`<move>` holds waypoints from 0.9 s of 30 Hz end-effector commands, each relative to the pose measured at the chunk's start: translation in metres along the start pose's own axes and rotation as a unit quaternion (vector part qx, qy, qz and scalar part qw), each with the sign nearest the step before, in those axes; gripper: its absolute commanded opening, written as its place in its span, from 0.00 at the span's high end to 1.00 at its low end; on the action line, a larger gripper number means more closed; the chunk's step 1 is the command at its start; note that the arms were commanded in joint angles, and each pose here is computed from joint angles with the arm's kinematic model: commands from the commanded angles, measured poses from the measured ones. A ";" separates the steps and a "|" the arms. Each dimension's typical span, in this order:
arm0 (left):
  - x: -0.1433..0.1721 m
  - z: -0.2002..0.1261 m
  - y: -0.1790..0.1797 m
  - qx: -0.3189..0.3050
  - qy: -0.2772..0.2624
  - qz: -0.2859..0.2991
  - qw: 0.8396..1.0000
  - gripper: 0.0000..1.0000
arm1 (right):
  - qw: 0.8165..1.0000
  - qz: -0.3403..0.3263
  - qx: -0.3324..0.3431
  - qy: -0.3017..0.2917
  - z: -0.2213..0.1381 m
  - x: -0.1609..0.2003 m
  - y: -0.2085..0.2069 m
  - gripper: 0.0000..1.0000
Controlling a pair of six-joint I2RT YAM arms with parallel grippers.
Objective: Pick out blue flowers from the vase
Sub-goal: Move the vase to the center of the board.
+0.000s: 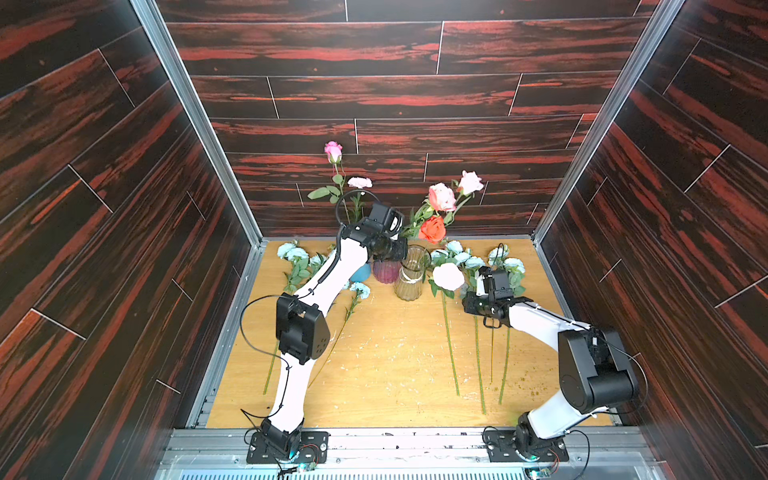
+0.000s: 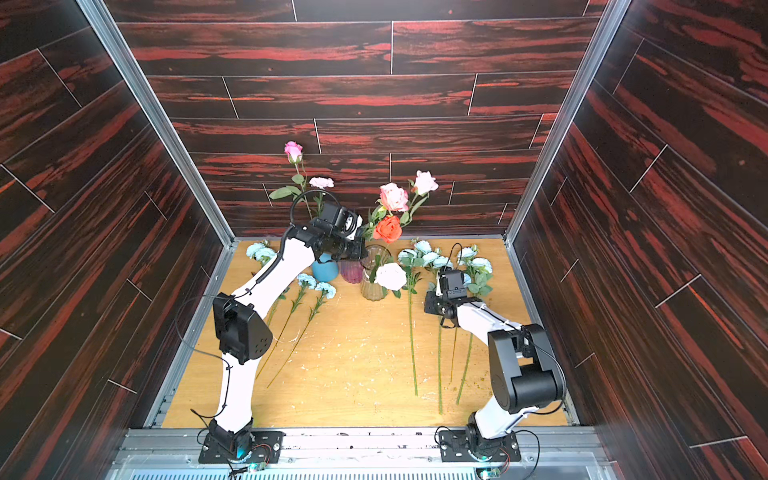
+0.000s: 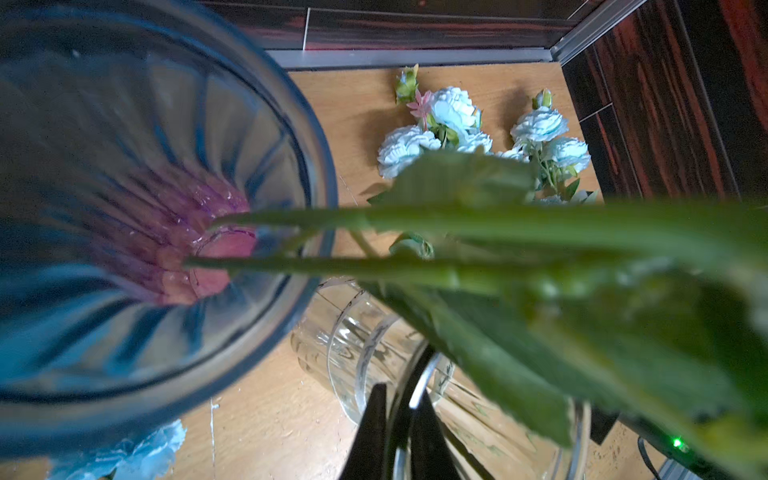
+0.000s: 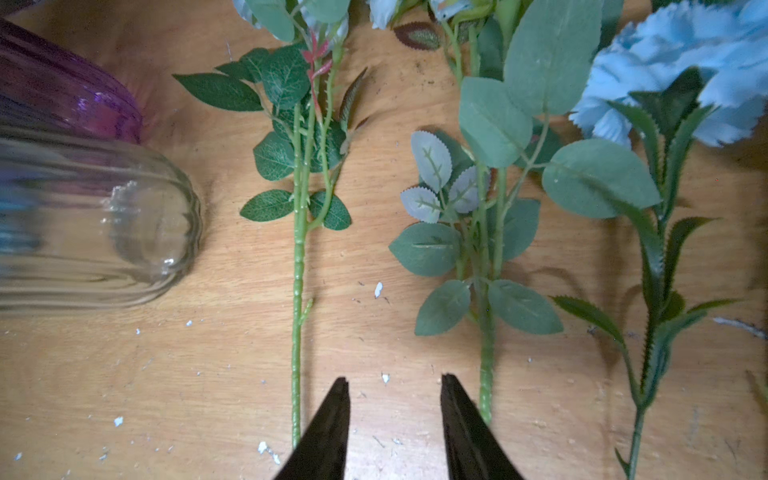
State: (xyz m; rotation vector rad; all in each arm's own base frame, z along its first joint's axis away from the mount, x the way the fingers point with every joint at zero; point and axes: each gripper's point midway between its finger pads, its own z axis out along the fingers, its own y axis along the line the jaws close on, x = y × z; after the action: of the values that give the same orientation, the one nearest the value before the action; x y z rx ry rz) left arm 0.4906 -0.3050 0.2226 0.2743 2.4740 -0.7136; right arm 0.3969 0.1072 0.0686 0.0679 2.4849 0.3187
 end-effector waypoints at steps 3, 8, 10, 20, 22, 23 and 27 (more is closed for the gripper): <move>-0.013 -0.002 0.000 0.013 -0.019 -0.002 1.000 1.00 | 1.000 0.000 -0.005 0.010 0.006 0.003 0.003 0.61; -0.020 0.002 -0.007 0.035 -0.029 -0.008 0.999 1.00 | 1.000 0.000 -0.004 0.009 0.006 0.003 0.003 0.61; -0.023 0.003 -0.011 0.046 -0.035 -0.013 0.998 1.00 | 1.000 -0.001 -0.004 0.009 0.006 0.002 0.003 0.61; -0.037 0.006 -0.011 0.041 -0.053 -0.020 0.998 1.00 | 1.000 -0.002 -0.003 0.013 0.008 0.004 0.003 0.61; -0.038 0.006 -0.009 0.033 -0.054 -0.019 0.998 0.99 | 1.000 -0.003 -0.003 0.012 0.008 0.003 0.004 0.61; -0.038 0.007 -0.009 0.032 -0.053 -0.018 0.998 0.96 | 1.000 -0.003 -0.004 0.013 0.008 0.003 0.004 0.60; -0.039 0.008 -0.009 0.035 -0.049 -0.017 0.998 0.77 | 1.000 -0.002 -0.003 0.013 0.008 0.003 0.004 0.61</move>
State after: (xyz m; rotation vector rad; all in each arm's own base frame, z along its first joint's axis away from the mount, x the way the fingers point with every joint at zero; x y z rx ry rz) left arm 0.5189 -0.3183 0.2240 0.2007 2.4218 -0.8112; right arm 0.3958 0.1080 0.0635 0.0657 2.4992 0.3158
